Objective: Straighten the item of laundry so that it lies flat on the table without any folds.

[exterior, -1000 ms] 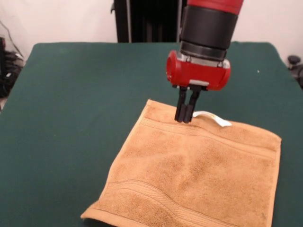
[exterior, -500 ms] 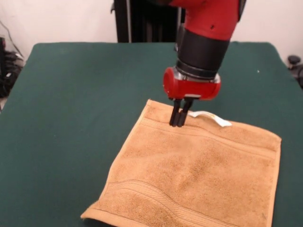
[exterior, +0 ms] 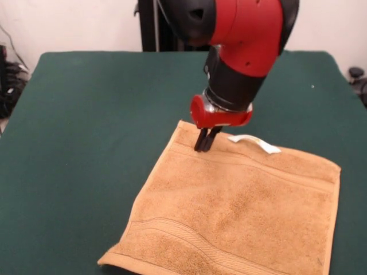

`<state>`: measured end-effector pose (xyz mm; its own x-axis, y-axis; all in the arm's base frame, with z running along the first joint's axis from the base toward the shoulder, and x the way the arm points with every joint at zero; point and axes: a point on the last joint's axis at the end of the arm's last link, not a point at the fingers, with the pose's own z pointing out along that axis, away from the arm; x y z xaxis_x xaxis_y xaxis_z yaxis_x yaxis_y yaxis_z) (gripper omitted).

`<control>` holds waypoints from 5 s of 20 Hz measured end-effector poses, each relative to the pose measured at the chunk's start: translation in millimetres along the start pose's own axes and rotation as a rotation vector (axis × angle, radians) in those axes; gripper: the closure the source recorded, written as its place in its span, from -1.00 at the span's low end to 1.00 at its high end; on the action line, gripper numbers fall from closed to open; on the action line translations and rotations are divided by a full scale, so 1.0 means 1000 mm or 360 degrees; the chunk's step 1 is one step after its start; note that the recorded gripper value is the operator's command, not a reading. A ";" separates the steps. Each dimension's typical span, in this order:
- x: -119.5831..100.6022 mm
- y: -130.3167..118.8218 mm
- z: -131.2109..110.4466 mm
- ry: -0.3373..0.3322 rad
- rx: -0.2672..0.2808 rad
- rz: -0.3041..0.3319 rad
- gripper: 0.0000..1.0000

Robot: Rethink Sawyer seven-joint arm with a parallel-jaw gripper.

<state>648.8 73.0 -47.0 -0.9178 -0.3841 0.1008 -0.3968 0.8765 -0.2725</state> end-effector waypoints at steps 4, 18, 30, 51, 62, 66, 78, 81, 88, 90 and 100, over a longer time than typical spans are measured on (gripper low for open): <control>-0.009 -0.002 0.004 0.0026 0.0003 -0.0052 1.00; -0.029 -0.003 0.007 0.0285 -0.0020 -0.0248 1.00; -0.041 0.001 0.012 0.0537 0.0003 -0.0302 1.00; -0.028 -0.008 0.023 0.0705 0.0035 -0.0273 1.00; -0.021 -0.011 0.027 0.0740 0.0067 -0.0277 1.00; -0.019 -0.011 0.028 0.0750 0.0079 -0.0281 1.00; 0.003 -0.015 0.039 0.0901 0.0174 -0.0318 1.00; 0.007 -0.013 0.040 0.0934 0.0193 -0.0329 1.00; 0.020 -0.015 0.047 0.1024 0.0227 -0.0344 1.00; 0.022 -0.016 0.048 0.1037 0.0231 -0.0345 1.00; 0.029 -0.024 0.051 0.1071 0.0245 -0.0334 1.00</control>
<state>632.4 26.2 -86.9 -0.6532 -0.2347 0.7199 -0.6045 0.7341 -0.3092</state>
